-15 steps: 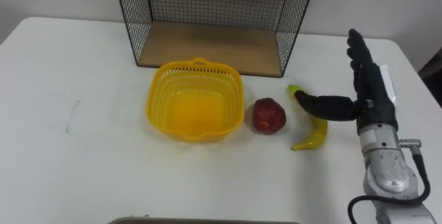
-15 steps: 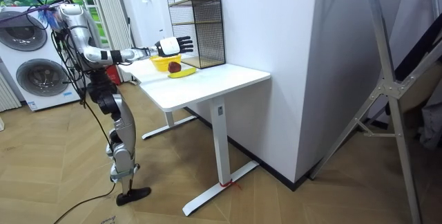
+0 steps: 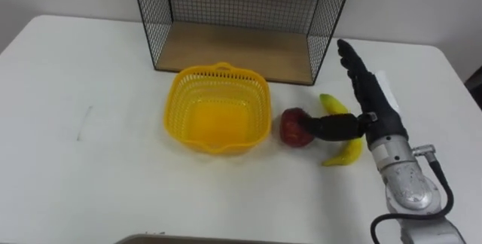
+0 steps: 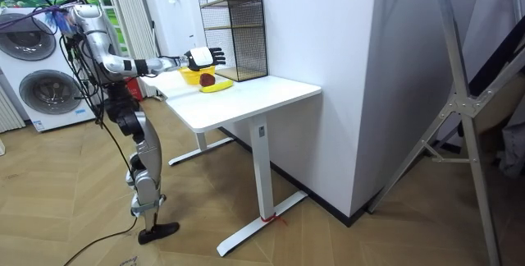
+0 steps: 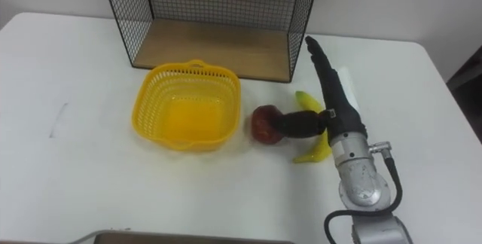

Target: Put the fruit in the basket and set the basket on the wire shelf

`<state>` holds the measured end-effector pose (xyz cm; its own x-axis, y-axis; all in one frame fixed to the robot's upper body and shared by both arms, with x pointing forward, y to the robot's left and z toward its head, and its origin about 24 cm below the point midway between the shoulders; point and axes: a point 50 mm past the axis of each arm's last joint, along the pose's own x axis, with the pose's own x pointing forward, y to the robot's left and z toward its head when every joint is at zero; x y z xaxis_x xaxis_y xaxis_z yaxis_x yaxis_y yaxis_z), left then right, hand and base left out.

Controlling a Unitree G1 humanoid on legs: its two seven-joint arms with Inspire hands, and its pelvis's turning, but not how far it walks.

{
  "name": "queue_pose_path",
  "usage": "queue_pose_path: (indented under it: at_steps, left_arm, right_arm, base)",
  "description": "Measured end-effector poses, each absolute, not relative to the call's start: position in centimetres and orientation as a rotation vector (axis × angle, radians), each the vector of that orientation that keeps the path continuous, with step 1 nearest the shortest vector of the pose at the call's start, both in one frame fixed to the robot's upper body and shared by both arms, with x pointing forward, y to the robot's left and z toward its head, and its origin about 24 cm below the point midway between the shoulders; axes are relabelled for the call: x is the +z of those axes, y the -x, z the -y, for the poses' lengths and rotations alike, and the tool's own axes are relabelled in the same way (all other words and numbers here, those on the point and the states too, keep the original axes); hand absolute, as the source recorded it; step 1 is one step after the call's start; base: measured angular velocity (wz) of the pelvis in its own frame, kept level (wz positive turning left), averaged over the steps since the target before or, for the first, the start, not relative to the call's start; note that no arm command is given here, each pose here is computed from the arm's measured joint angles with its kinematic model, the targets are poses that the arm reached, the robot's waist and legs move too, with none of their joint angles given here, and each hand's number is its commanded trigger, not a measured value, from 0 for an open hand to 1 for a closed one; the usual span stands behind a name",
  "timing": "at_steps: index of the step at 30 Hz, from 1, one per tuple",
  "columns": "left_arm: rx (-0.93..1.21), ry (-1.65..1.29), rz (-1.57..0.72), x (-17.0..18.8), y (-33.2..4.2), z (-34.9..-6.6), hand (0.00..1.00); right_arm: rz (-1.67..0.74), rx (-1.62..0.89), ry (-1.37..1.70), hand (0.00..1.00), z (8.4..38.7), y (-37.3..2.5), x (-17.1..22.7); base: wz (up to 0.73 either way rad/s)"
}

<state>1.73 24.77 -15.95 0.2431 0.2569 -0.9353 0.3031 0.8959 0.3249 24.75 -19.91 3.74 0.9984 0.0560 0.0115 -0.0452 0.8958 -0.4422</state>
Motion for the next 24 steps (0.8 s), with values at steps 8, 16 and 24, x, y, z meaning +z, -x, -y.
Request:
queue_pose_path:
  at_steps: [8,16,24]
  left_arm:
    - [-0.068,-0.515,-1.331,-16.0,-2.1,-24.4,0.0]
    - [-0.071,-0.513,-1.33,-16.0,-2.3,-24.4,0.0]
    - [-0.074,-0.513,-1.343,-16.1,-2.1,-24.4,0.0]
  right_arm:
    - [-0.023,0.149,0.458,0.0,19.0,-24.5,2.7]
    - [-0.072,0.229,0.463,0.0,18.2,-24.3,1.9]
    - [-0.208,0.218,0.471,0.0,19.1,-23.7,-0.8]
  base:
    - [0.03]
    - [0.0]
    - [0.03]
